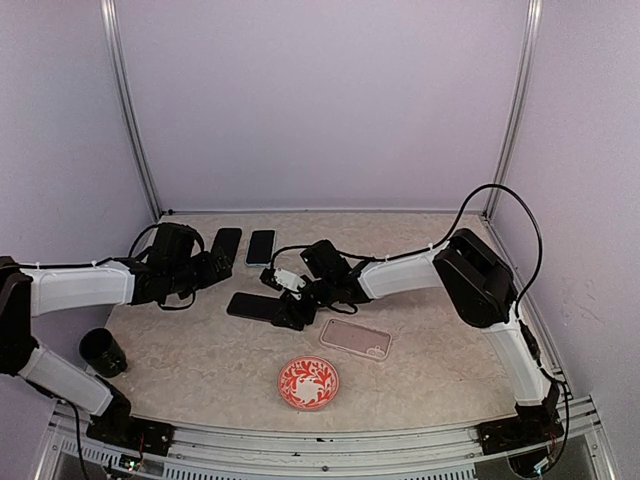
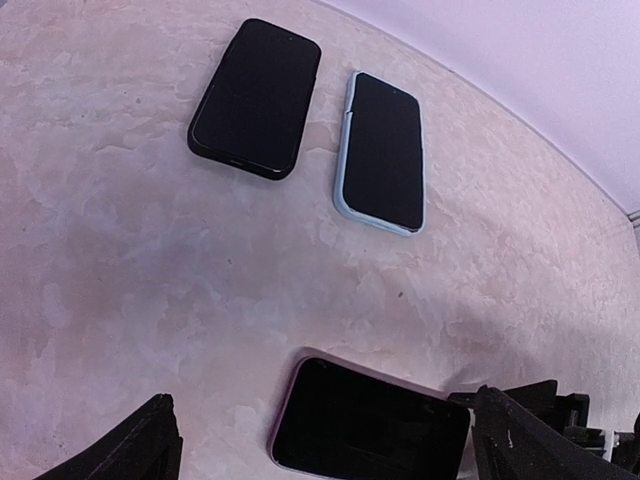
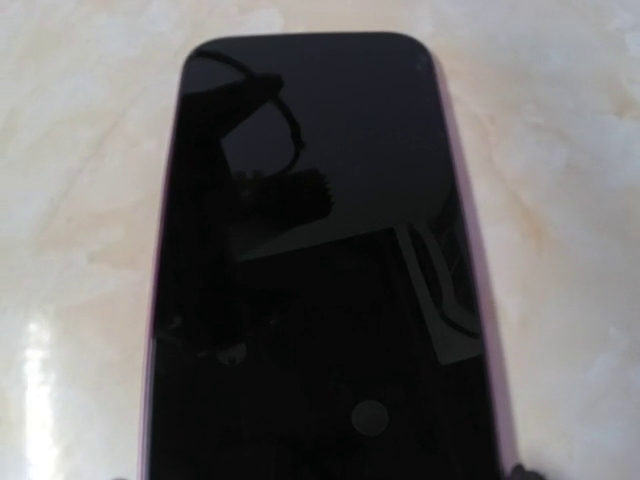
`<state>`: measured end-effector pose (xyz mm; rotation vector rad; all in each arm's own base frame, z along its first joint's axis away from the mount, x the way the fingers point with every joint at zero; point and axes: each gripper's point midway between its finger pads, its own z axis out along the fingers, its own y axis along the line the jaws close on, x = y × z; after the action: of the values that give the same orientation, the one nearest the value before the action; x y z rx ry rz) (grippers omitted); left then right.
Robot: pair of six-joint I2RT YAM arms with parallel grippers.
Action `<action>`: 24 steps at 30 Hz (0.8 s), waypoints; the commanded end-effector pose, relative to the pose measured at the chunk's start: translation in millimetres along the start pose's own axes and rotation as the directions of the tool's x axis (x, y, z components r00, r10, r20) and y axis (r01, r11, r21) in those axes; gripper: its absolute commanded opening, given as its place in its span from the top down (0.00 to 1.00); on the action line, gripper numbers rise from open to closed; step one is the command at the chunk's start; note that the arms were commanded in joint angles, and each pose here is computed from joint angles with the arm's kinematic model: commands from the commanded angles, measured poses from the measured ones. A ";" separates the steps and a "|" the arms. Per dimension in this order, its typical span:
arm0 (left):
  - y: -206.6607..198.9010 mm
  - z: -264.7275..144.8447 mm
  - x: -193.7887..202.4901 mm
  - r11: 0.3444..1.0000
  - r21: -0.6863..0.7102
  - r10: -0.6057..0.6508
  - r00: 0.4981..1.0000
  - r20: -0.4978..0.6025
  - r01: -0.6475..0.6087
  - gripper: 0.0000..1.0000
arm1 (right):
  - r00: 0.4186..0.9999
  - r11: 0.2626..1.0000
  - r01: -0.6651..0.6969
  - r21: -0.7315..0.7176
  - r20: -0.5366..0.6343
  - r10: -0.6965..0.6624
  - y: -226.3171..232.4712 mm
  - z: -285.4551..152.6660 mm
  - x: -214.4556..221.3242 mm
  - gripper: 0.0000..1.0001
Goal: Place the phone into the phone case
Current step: Pick up the phone at the center of the board.
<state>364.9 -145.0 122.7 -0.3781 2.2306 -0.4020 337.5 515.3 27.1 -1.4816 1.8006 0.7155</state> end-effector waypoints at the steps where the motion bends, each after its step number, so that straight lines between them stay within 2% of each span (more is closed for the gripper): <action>1: 2.5 2.1 2.0 0.996 0.065 -0.054 0.998 -0.015 0.055 0.01 | 1.000 1.000 0.017 0.016 0.022 -0.018 7.5 -13.4 -6.3 0.56; 17: 4.6 6.7 11.6 0.989 0.131 -0.065 0.997 -0.039 0.069 0.01 | 0.980 0.993 0.075 0.090 0.176 -0.090 6.4 -50.4 -47.4 0.65; 24: 3.4 10.1 16.3 0.988 0.142 -0.058 0.997 -0.056 0.066 0.01 | 0.972 0.992 0.091 0.087 0.207 -0.108 10.2 -59.4 -57.6 0.66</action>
<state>359.9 -148.1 105.1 -0.3765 2.2369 -0.5829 325.9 492.8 51.1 -1.4292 1.7283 0.6844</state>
